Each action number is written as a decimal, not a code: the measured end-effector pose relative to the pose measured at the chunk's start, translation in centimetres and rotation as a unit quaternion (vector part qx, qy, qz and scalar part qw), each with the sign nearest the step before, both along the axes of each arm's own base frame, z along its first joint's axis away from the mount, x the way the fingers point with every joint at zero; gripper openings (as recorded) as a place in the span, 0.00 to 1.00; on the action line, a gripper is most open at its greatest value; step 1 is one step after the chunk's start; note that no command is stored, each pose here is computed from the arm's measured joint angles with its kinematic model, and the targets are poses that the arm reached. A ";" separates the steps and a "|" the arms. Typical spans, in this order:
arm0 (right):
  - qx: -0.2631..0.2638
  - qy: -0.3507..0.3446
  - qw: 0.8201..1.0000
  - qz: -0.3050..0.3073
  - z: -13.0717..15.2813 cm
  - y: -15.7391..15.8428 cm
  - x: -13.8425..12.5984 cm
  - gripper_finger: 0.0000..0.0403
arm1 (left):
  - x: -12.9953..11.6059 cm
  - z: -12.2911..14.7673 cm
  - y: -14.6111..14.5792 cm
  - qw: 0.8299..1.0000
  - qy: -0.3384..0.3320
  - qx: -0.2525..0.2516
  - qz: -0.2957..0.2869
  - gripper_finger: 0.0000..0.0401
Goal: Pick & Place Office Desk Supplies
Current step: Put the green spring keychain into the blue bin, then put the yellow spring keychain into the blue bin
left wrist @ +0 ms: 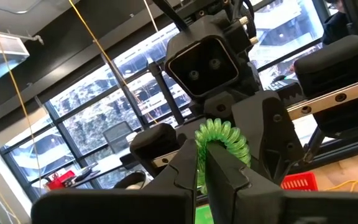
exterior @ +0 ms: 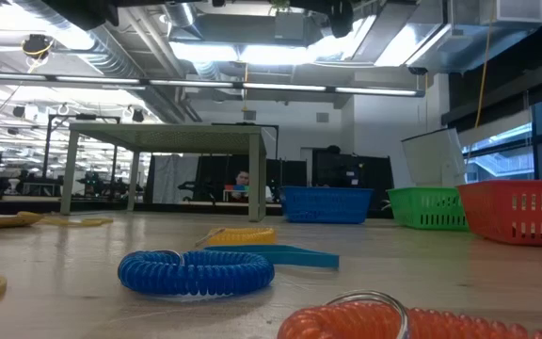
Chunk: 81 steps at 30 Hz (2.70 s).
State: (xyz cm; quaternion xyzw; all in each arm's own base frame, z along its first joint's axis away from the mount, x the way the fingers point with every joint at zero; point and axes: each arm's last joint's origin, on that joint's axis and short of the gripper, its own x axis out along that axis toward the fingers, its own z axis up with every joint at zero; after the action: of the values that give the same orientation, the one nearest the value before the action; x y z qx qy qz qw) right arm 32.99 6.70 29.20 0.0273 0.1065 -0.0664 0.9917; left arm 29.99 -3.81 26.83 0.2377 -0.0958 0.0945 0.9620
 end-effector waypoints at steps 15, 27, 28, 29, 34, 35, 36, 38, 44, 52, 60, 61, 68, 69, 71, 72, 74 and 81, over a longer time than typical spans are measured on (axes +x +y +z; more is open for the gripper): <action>-0.017 0.015 1.000 -0.003 -0.3 0.0 -0.1 0.08 | -0.3 -1.0 -0.8 0.990 0.048 -0.043 0.127 0.29; -0.038 0.083 0.989 -0.116 -0.9 -3.4 -0.8 0.09 | -1.1 -2.7 -1.9 0.957 0.115 -0.059 0.258 0.47; -0.036 0.093 0.986 -0.132 -1.0 -4.0 -0.9 0.09 | -1.1 -2.8 -2.1 0.958 0.119 -0.063 0.255 0.47; -0.034 0.103 0.983 -0.146 -1.2 -4.6 -1.0 0.10 | -1.1 -2.9 -2.2 0.957 0.122 -0.067 0.254 0.46; 0.002 0.142 0.968 -0.209 -2.4 -8.3 -1.0 0.10 | -1.3 -3.6 -2.7 0.956 0.136 -0.090 0.244 0.46; 0.008 0.151 0.963 -0.223 -2.9 -9.1 -1.0 0.10 | -1.4 -3.6 -2.8 0.956 0.137 -0.095 0.242 0.46; 0.013 0.159 0.959 -0.235 -3.3 -9.7 -0.9 0.10 | -1.4 -3.7 -2.9 0.956 0.137 -0.099 0.240 0.46; 0.028 0.171 0.950 -0.261 -4.1 -11.2 -0.7 0.10 | -1.5 -3.8 -3.2 0.956 0.139 -0.105 0.235 0.46; 0.082 0.231 0.929 -0.277 -8.1 -14.6 0.1 0.10 | -1.7 -4.0 -4.1 0.958 0.148 -0.102 0.223 0.46; 0.109 0.287 0.907 -0.288 -12.2 -16.4 0.8 0.11 | -2.0 -4.1 -4.9 0.960 0.152 -0.097 0.213 0.45; 0.119 0.294 0.907 -0.277 -12.7 -16.4 0.9 0.21 | -2.1 -4.5 -5.0 0.957 0.156 -0.136 0.204 0.45; 0.119 0.294 0.907 -0.277 -12.7 -16.4 0.9 0.24 | -2.2 -4.7 -5.0 0.956 0.162 -0.142 0.199 0.45; 0.119 0.294 0.907 -0.277 -12.7 -16.4 0.9 0.46 | -2.4 -6.4 -5.3 0.940 0.245 -0.207 0.114 0.46; 0.119 0.294 0.907 -0.277 -12.7 -16.4 0.9 0.49 | -2.4 -6.6 -5.3 0.936 0.260 -0.214 0.097 0.46; 0.119 0.294 0.907 -0.278 -12.7 -16.4 0.9 0.55 | -2.5 -6.9 -5.3 0.927 0.291 -0.229 0.061 0.46; 0.119 0.294 0.907 -0.278 -12.7 -16.4 0.9 0.57 | -2.5 -7.1 -5.3 0.922 0.304 -0.235 0.043 0.47; 0.127 0.293 0.909 -0.268 -12.6 -16.3 0.9 0.61 | -2.5 -7.2 -5.3 0.914 0.327 -0.241 0.009 0.47; 0.169 0.287 0.920 -0.205 -10.2 -15.6 0.0 0.65 | -2.2 -7.4 -4.7 0.902 0.352 -0.248 -0.034 0.47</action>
State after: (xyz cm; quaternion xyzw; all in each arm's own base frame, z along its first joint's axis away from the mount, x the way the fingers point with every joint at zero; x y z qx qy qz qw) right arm 33.04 -8.91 18.98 0.1959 0.3881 -0.2538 0.8641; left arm 27.77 -8.50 19.44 0.0055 0.2675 -0.0069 0.9635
